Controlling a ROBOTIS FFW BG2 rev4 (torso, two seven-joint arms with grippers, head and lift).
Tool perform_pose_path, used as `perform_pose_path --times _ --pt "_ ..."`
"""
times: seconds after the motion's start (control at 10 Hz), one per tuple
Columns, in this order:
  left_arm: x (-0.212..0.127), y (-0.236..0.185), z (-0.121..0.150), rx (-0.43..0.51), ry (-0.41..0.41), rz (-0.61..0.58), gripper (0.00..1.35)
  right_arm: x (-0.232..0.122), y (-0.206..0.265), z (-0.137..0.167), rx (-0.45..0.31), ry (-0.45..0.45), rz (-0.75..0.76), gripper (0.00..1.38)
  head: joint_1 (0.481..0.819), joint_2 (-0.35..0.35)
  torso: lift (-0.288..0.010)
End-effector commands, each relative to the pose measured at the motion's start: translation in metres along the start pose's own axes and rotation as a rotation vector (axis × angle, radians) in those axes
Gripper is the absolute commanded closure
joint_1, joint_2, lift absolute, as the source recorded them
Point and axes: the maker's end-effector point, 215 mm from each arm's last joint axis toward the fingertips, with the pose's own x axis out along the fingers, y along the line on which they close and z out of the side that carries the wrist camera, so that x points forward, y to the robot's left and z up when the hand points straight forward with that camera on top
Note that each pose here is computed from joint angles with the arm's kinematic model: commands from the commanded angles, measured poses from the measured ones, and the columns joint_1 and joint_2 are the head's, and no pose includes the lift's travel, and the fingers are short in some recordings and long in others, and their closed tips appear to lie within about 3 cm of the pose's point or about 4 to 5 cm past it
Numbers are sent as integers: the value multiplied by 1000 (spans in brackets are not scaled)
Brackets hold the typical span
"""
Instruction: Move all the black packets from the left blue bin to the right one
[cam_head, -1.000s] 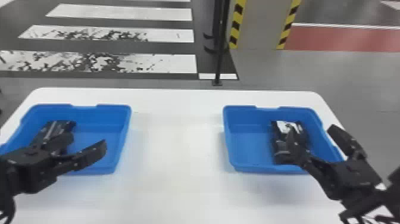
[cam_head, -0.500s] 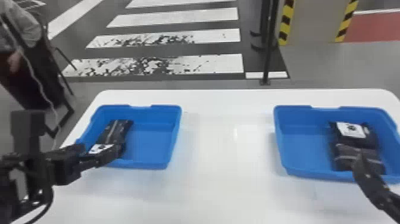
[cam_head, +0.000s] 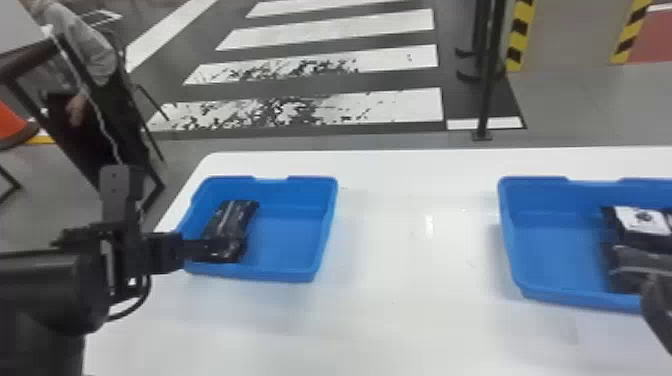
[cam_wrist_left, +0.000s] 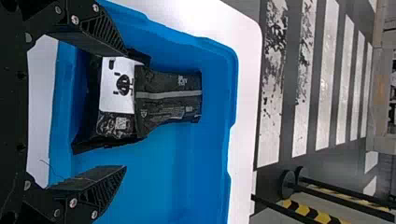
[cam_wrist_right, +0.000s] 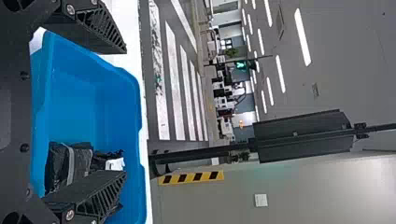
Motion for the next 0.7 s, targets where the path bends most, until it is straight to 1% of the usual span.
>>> perform_pose_path --times 0.0,0.2,0.3,0.4,0.5,0.6 --pt "18 -1 2 -10 43 -2 220 1 0 -1 6 1 1 111 695 250 -185" --pt "41 -3 2 -21 97 -8 220 1 4 -8 35 20 14 111 695 248 -185" --pt "45 -4 -4 -22 146 7 222 2 6 -6 35 15 20 111 695 246 -185" --pt "56 -6 -7 -30 175 2 220 3 6 -6 41 13 20 111 695 244 -185" --pt "57 -5 -16 -44 231 20 229 3 6 -5 42 10 22 111 695 241 -185" --pt "54 -2 -22 -49 272 53 269 3 6 -5 44 10 23 111 695 240 -185"
